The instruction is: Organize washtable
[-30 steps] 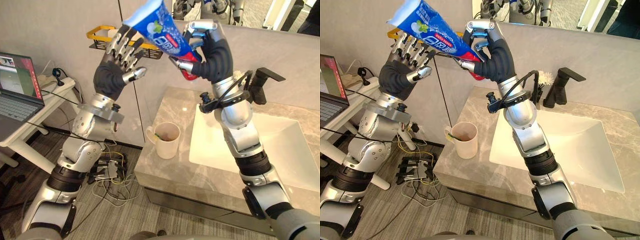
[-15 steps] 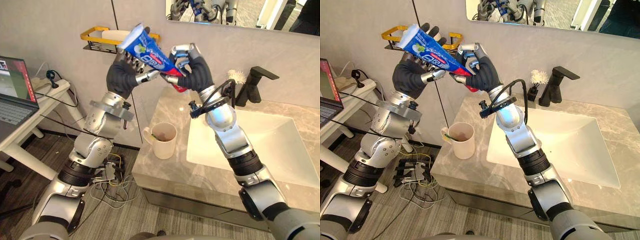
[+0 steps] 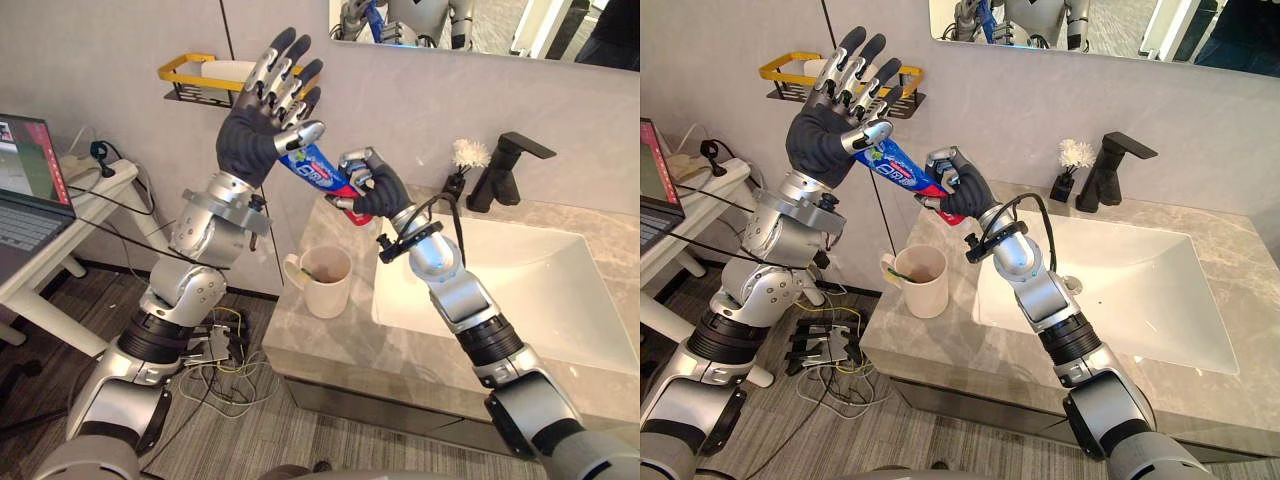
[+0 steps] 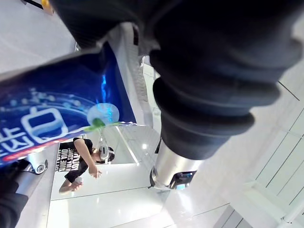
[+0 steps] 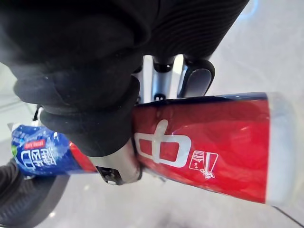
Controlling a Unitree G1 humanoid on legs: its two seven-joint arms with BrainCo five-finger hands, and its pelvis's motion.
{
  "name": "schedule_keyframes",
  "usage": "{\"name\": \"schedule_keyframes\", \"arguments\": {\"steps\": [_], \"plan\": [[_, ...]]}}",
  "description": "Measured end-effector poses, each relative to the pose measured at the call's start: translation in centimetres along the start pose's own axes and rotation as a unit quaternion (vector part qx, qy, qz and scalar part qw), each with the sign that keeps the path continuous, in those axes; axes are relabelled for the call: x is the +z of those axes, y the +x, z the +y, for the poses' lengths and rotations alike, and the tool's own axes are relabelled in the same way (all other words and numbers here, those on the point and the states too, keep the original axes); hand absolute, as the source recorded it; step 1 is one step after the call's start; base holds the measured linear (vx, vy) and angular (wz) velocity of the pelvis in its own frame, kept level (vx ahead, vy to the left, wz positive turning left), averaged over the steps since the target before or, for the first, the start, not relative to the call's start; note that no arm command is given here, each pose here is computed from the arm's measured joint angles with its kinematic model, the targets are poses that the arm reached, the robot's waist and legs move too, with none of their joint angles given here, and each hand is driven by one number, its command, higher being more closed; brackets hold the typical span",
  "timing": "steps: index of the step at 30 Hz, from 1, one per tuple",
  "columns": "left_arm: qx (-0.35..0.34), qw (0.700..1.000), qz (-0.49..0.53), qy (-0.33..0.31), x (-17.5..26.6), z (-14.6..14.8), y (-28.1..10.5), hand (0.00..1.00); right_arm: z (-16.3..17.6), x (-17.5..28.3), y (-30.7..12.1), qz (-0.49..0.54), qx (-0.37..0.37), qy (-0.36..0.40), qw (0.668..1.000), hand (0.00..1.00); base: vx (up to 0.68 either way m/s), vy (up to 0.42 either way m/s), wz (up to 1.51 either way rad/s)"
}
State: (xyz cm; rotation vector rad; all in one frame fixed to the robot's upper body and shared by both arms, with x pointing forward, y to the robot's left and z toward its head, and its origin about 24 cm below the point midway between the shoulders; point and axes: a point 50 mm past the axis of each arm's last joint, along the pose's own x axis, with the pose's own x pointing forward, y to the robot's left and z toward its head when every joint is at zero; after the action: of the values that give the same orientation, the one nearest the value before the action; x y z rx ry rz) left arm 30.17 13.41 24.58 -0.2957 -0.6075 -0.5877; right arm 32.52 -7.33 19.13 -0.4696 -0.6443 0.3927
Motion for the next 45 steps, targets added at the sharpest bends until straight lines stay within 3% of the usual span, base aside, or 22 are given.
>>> {"name": "schedule_keyframes", "arguments": {"steps": [11, 18, 25, 45], "plan": [[-0.009, 1.000, -0.015, -0.025, -0.2, -1.1, 0.2, 0.00, -0.5, 1.3, 0.9, -0.019, -0.068, 0.064, 0.995, 1.00, -0.01, 0.010, -0.12], [-0.010, 0.998, -0.008, -0.065, -1.7, -2.4, 0.3, 0.00, -1.7, 5.7, 2.2, -0.117, -0.118, 0.125, 0.978, 1.00, -0.01, 0.011, -0.15], [0.012, 0.996, -0.031, -0.086, -1.6, -2.6, 0.5, 0.00, -2.8, 5.6, 2.1, -0.116, -0.164, 0.164, 0.966, 1.00, 0.00, 0.000, 0.00], [0.023, 0.994, -0.050, -0.096, -1.1, -2.3, 0.6, 0.00, -1.4, 2.9, 1.5, -0.051, -0.146, 0.182, 0.971, 1.00, 0.00, -0.003, 0.04]]}}
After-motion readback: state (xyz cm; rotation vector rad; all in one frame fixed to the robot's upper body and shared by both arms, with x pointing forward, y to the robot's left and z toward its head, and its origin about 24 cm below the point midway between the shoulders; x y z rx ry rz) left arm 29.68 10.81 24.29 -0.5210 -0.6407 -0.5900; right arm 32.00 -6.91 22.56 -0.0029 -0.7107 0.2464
